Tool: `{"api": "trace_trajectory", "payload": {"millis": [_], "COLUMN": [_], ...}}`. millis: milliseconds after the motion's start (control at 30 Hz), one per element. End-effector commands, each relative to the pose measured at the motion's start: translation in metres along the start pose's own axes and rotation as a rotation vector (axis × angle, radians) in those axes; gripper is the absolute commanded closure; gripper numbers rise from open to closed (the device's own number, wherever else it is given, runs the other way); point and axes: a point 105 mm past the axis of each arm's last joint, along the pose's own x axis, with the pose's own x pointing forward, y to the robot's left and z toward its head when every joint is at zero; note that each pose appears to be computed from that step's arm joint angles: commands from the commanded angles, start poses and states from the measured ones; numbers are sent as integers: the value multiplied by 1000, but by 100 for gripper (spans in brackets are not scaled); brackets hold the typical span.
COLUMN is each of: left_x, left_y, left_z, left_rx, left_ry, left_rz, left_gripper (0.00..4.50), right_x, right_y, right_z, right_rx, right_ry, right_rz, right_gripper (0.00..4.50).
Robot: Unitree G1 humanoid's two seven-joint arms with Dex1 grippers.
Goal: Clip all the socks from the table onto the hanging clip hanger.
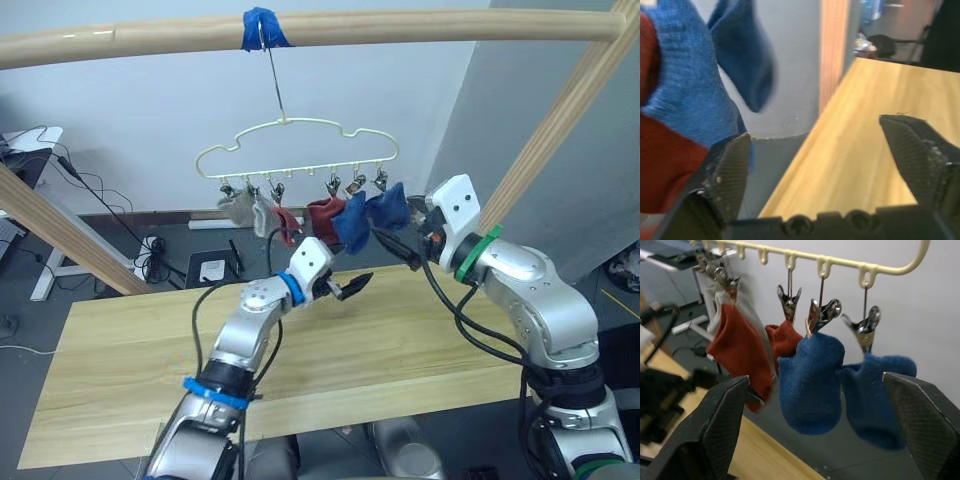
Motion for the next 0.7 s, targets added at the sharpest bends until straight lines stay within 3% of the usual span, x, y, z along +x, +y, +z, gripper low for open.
{"api": "trace_trajectory", "payload": {"millis": [33,233,367,533,700], "left_x": [-31,-111,-177,-222,-235], "left_y": [2,29,64,78,88], "left_z": [16,20,13,7,12], "left_rx": [63,68,78,59,2], "left_ry": [-14,129,303,386,337], "left_rz": [-42,37,262,364,447], "left_gripper": [1,1,1,1,1], "right_x": [-10,-35,-57,-74,-77], "right_y": [2,-10,-24,-37,-43], "right_z": [11,11,7,2,1], "right_rx": [-69,-205,-267,-295,-311], "right_ry": [-38,13,58,93,96], "right_rz": [63,153,179,189,186], "right_gripper": [0,0,0,0,0]}}
